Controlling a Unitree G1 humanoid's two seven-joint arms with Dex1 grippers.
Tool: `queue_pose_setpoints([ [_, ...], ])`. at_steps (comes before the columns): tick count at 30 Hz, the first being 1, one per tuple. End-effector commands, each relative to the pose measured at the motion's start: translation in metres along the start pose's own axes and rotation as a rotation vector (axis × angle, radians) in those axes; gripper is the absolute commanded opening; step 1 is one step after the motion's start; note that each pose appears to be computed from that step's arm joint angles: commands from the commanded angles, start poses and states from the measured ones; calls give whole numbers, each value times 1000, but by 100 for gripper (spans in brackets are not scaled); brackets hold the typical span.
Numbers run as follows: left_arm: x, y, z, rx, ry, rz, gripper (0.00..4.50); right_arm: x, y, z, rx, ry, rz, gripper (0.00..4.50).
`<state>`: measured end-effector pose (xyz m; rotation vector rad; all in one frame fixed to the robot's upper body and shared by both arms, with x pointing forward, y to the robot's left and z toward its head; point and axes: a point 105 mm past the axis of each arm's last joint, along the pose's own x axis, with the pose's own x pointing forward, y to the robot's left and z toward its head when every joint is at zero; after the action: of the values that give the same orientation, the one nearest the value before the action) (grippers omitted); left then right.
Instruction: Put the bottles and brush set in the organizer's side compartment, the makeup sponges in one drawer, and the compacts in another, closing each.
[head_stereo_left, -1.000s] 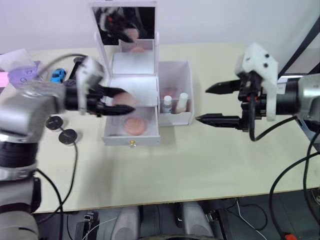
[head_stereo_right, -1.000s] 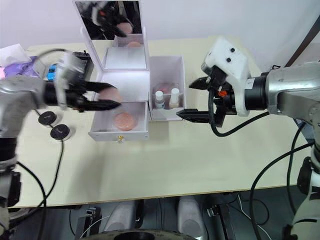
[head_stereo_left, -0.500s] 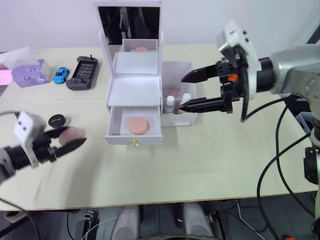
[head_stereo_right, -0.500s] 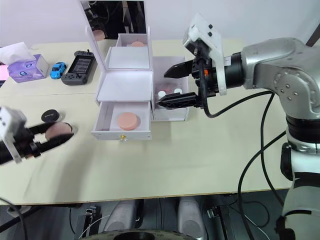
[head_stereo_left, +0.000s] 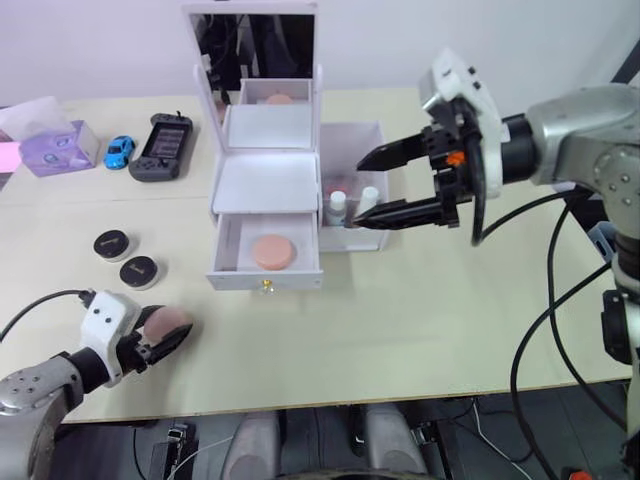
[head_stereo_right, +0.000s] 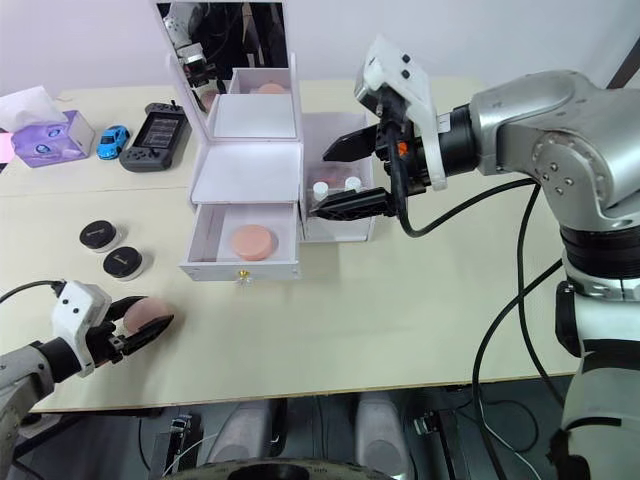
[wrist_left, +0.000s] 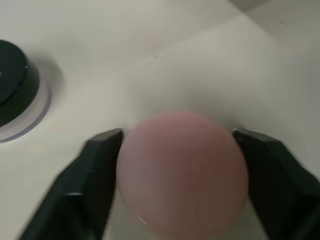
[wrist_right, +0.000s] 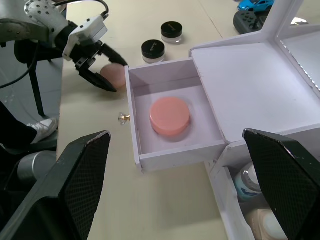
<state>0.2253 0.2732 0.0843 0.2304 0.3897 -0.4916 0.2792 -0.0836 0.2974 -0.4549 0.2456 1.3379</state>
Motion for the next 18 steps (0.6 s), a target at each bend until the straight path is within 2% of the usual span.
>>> queue_pose_setpoints([
  [1,-2,6,9,51,-22,-2,446,-12,2,13,-55,-28,-42,450],
  [4,-2,8,17,62,-48,-13,446,-12,2,13,-54,-30,-48,450],
  [7,-14,19,77,29,-292,-48,446,-14,2,11,-52,-31,-53,450],
  [8,-19,21,92,36,-344,-64,446,-14,2,11,-52,-31,-54,450],
  [11,-36,24,160,112,-495,-159,446,-17,4,7,-53,-20,-51,450],
  [12,-40,22,176,139,-515,-188,446,-17,4,6,-54,-18,-50,450],
  [14,-31,5,202,244,-480,-319,446,-19,5,5,-55,-16,-61,450],
  [17,-19,-13,220,324,-422,-449,446,-19,5,4,-54,-16,-80,450],
  [18,-10,-19,224,349,-386,-497,422,-20,5,3,-53,-15,-89,450],
])
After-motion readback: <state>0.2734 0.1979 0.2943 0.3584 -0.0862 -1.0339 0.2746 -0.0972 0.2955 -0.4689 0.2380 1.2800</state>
